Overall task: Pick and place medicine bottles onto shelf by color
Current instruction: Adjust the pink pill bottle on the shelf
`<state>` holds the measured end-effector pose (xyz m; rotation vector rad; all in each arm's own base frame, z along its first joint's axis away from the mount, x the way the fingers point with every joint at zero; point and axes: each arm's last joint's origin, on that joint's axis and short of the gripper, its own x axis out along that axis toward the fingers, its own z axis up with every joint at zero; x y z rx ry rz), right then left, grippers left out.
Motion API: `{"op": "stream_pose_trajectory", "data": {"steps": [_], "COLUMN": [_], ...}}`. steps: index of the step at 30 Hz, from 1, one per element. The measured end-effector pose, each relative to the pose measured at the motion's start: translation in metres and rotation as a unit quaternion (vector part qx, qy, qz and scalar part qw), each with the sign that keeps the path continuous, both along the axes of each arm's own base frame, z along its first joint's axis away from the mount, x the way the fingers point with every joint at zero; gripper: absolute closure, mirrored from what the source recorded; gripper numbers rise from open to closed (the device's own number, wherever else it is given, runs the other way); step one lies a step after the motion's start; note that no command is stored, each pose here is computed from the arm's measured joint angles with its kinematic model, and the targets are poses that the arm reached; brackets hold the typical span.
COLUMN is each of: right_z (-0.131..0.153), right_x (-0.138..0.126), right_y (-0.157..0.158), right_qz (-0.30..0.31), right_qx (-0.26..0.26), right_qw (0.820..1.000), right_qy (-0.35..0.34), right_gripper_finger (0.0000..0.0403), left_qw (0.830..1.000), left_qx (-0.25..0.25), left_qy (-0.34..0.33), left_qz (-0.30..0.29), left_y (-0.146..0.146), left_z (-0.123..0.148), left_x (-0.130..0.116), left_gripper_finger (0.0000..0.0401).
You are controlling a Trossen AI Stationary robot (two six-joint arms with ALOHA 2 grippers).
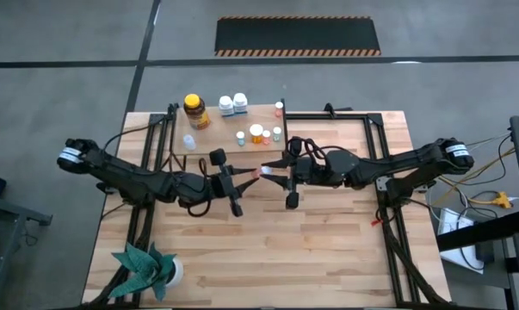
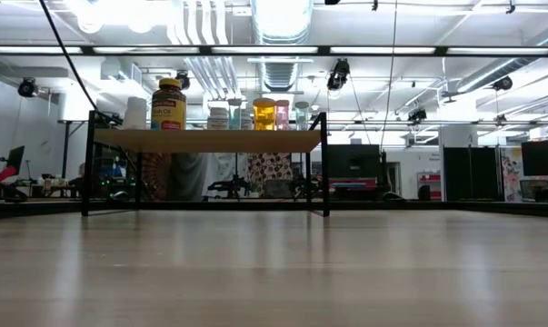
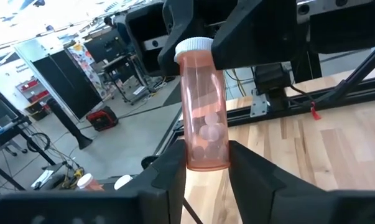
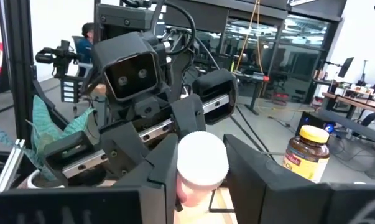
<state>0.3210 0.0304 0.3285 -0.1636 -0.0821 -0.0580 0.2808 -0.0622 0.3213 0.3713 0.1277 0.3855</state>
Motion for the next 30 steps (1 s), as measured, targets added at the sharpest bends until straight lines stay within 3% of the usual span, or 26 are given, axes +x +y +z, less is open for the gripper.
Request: {"op": "stream_pose_trajectory", "data": {"steps": [5,11,18,25,30], "right_z": [0.005,0.033,0.042,0.012,-0.006], "right_x": [0.0,0.014,0.042,0.06,0.062], "right_y": [-0.006,-0.041,-0.122,-0.216,-0.259], "right_qz": [-0.008,-0.063,-0.144,-0.127,-0.106], "right_qx": [0.013,0.018,0.005,0.06,0.093], "right_qw": [1.0,0.991,0.967,0.956,0.95], "right_qy": [0.02,0.118,0.211,0.258,0.279], "right_gripper_finger": [0.0311,0.0312,0.0311,0.0309,0.0309], "left_qw": [1.0,0.999,0.999,0.999,0.999], "left_qx": [0.002,0.011,0.002,-0.005,-0.004], "left_qy": [0.001,0.016,-0.01,-0.032,-0.029], "left_qz": [0.004,0.03,0.031,0.031,0.031], "left_y": [0.002,0.009,0.017,0.022,0.024], "left_z": [0.004,0.017,0.036,0.039,0.031], "left_x": [-0.005,-0.028,-0.055,-0.073,-0.08], "left_gripper_finger": [0.0263,0.0209,0.0201,0.02,0.02]}}
